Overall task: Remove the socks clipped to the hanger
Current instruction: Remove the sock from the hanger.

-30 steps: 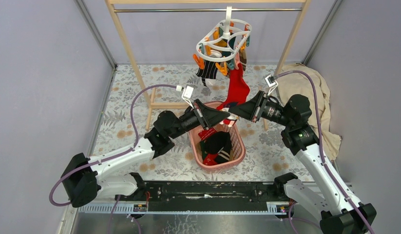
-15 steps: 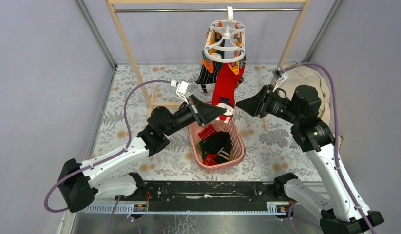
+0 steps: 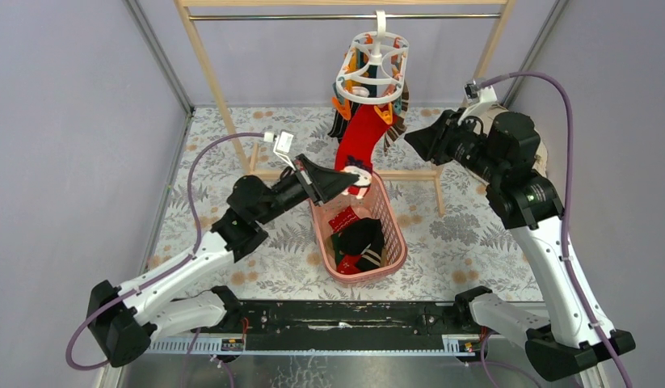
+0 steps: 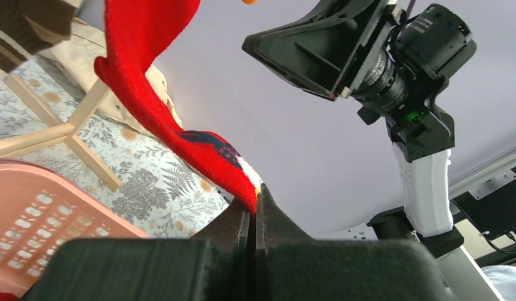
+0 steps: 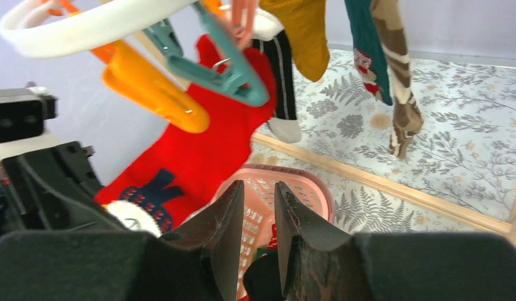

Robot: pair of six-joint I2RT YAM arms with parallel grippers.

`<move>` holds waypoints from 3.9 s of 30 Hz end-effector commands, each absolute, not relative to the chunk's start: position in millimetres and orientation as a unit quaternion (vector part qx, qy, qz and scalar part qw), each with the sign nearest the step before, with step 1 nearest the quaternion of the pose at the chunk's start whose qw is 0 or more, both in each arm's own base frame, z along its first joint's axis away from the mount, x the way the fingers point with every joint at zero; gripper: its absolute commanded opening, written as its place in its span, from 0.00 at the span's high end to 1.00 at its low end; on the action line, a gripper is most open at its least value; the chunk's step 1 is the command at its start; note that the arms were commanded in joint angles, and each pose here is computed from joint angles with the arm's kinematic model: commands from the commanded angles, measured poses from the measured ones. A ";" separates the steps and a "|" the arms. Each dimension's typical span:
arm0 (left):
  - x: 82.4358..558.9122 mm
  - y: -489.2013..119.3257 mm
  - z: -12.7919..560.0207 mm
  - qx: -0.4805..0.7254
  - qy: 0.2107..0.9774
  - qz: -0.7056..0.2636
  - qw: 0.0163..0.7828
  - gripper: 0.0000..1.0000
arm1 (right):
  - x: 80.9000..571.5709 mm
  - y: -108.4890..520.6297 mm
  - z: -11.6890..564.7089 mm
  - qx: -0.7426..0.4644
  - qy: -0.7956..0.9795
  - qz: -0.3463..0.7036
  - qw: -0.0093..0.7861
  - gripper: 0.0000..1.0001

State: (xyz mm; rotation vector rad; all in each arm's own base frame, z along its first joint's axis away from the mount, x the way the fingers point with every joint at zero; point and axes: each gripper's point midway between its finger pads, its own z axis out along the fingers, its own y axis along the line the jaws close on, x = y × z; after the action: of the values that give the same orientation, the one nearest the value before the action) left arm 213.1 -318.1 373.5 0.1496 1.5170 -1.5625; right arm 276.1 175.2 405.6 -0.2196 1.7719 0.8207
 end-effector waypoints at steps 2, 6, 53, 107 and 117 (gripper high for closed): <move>211.5 -291.5 371.1 0.058 0.617 -0.622 0.478 1.00 | 295.6 165.0 441.6 -0.084 0.719 0.315 0.614 0.69; 214.1 -268.9 363.2 0.043 0.627 -0.605 0.489 1.00 | 305.9 170.3 446.8 -0.088 0.713 0.322 0.617 0.69; 212.9 -298.9 335.9 0.086 0.654 -0.635 0.402 1.00 | 335.1 251.5 458.1 -0.222 0.598 0.475 0.606 0.32; 171.6 -294.9 341.9 0.122 0.651 -0.667 0.342 1.00 | 335.2 251.0 460.1 -0.224 0.594 0.472 0.612 0.41; 149.0 -293.0 313.6 0.115 0.677 -0.658 0.310 0.96 | 321.5 231.9 427.0 -0.183 0.638 0.443 0.603 0.29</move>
State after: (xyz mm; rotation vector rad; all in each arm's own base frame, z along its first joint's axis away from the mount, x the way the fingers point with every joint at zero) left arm 158.5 -293.9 329.2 0.3090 1.7396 -1.7286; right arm 336.9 242.8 418.2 -0.4457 1.4986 1.0745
